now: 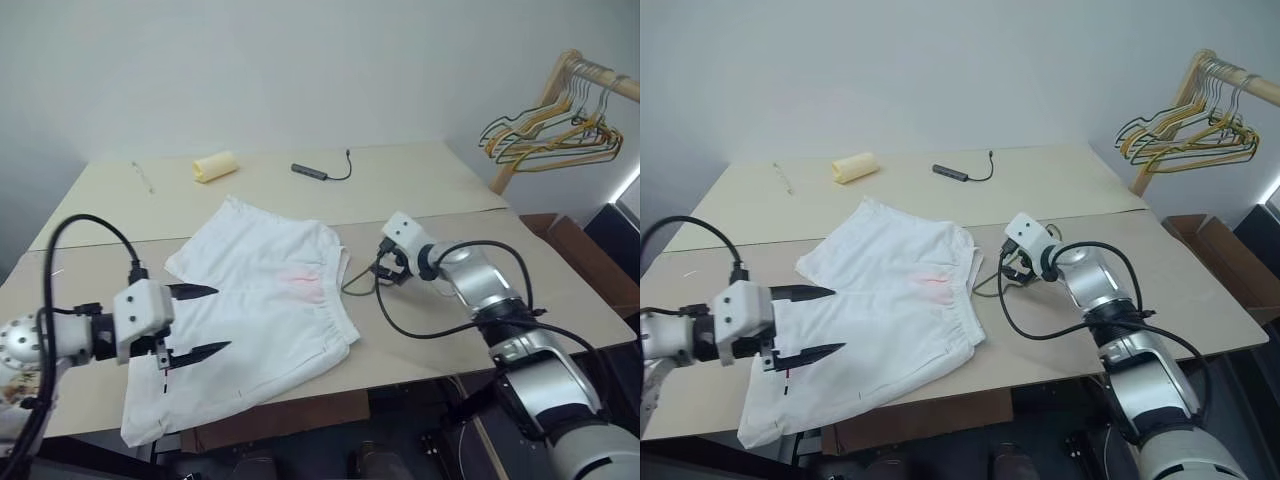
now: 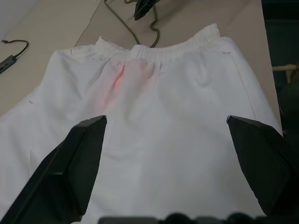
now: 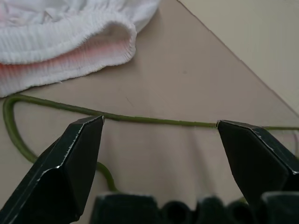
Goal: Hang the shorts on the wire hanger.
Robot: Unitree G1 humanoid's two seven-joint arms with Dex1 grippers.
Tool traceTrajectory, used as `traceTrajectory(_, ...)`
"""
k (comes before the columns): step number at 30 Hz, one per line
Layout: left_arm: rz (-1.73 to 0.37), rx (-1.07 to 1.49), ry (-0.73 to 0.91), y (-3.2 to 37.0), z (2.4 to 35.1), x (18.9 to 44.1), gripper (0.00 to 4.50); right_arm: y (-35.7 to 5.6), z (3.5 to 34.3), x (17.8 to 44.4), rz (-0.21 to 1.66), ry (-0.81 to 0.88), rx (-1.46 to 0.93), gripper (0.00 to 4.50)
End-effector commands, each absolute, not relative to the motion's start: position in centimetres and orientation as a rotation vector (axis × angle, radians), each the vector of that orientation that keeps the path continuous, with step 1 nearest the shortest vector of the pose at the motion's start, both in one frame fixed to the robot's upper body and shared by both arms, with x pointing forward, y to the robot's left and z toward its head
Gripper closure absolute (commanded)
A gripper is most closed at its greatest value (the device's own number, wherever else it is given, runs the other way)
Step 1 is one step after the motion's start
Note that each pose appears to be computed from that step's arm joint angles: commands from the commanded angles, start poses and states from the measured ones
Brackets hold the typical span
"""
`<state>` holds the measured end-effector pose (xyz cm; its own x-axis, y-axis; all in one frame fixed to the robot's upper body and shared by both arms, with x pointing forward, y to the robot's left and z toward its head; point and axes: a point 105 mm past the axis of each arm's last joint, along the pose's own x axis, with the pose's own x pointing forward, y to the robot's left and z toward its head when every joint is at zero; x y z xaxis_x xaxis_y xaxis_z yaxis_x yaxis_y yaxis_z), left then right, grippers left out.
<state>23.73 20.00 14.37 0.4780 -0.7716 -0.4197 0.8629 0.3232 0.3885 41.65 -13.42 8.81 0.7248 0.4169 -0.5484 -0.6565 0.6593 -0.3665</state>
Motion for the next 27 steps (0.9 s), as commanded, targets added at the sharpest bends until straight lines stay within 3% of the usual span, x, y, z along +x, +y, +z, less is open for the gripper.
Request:
traceTrajectory(1, -1.068, 0.658, 0.122, 19.4, 14.9, 24.5, 0.03, -13.5, 9.1, 42.1, 0.616, 0.432, -0.638, 0.00)
traceTrajectory(7, -1.090, 0.677, 0.112, 18.5, 14.0, 25.2, 0.03, -16.7, 6.1, 40.5, 0.596, 0.545, -0.784, 0.00)
traceTrajectory(15, -1.090, 0.701, 0.123, 19.0, 13.7, 25.3, 0.03, -21.9, 8.0, 37.7, 0.559, 0.593, -0.845, 0.00)
traceTrajectory(21, -1.078, 0.701, 0.117, 19.2, 13.8, 25.7, 0.03, -20.5, 11.4, 39.0, 0.419, 0.526, -0.433, 0.00)
traceTrajectory(27, -1.092, 0.679, 0.069, 17.8, 14.3, 26.2, 0.03, -18.1, 9.4, 41.0, 0.241, 0.579, -0.104, 0.00)
